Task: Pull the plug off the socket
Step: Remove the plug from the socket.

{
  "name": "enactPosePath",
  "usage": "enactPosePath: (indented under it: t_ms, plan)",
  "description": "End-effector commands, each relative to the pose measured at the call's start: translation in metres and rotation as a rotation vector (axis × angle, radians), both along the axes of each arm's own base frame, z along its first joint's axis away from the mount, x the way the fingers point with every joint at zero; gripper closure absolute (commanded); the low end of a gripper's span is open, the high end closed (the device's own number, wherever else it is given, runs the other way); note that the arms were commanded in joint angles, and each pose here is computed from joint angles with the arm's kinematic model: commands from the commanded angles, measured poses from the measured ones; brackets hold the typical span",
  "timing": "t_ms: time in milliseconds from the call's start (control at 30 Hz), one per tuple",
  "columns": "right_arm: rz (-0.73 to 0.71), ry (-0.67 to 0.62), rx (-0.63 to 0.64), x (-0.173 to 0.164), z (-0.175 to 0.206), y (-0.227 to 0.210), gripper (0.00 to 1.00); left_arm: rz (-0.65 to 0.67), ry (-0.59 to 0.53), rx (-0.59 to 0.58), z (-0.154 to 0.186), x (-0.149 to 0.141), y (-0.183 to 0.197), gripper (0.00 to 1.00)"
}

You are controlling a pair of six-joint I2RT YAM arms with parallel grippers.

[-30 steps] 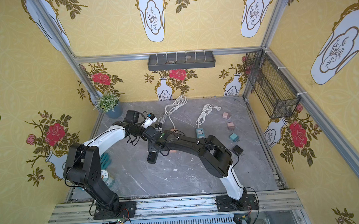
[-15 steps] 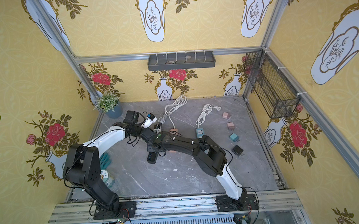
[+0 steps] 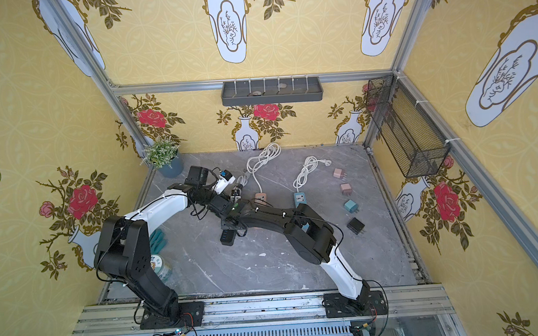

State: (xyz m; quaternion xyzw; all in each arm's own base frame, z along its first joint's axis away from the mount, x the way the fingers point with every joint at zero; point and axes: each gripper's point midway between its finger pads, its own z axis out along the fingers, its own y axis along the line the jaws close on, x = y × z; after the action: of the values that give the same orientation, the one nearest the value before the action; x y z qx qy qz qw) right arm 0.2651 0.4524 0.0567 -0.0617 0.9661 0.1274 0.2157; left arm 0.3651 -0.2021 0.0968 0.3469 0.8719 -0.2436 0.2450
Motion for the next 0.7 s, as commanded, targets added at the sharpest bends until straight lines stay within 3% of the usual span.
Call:
enactPosePath:
  t_ms: [0,667]
  plan:
    - [0.008,-0.015,-0.014,-0.0008,0.0005,0.0014,0.51,0.015,0.19,0.11,-0.0353,-0.0367,0.0177,1.0]
    - [0.039,-0.081,-0.102,-0.007,0.0048,0.0076,0.74,0.014,0.195,0.108,-0.0365,-0.0366,0.0173,1.0]
